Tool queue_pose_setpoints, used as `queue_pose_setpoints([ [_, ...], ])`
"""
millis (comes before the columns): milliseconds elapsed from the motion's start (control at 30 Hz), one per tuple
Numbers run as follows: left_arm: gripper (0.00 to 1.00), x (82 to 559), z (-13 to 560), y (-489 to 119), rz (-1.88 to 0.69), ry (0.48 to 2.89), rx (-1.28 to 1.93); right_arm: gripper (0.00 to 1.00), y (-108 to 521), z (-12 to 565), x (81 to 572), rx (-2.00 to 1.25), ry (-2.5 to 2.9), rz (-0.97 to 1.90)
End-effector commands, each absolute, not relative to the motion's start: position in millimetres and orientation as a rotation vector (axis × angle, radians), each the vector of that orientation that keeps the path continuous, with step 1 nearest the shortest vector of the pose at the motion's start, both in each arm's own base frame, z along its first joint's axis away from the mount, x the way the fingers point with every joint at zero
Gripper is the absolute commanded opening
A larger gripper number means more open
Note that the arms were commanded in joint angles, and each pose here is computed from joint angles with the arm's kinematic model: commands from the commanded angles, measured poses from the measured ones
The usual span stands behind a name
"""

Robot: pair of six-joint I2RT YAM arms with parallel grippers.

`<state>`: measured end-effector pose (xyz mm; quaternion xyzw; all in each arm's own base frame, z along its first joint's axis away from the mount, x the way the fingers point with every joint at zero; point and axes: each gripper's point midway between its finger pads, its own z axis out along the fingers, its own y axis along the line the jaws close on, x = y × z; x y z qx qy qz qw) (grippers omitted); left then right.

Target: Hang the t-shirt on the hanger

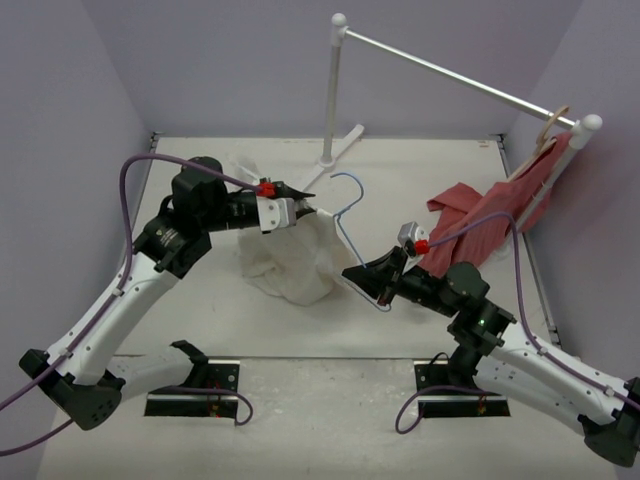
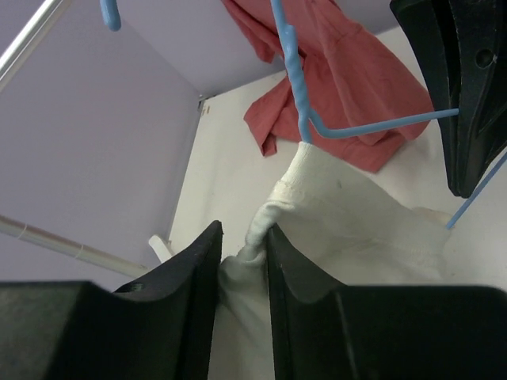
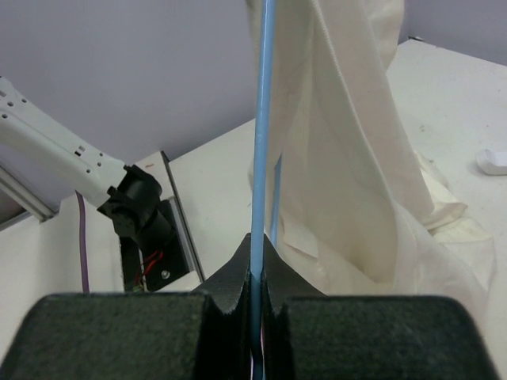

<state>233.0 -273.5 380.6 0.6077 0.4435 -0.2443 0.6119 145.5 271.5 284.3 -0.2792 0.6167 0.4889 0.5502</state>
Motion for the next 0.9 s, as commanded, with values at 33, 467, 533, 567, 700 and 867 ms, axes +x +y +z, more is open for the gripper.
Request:
queue_pose_setpoints([
  [33,0.12,226,372,-282,-0.591,0.976,1.446,0.0,266,349,135,-0.673,1.244,1.178],
  [467,0.0,212,364,-283,-0.52,0.841,1.499,0.02,267,353,144,-0.692,1.29,1.117],
  [533,0.0,221,377,-273,-0.433,0.846,1.398,0.05,270,347,148,-0.688,1.315,1.111],
  [567,0.0,220,383,-268,-0.407,0.835,1.373,0.05,271,342,150,-0.685,1.329,1.11],
  [700,0.0,224,383,-259,-0.329,0.832,1.366,0.31,272,334,156,-0.652,1.369,1.102],
  [867,0.0,233,375,-249,-0.231,0.857,1.367,0.63,249,333,171,-0.504,1.443,1.017],
])
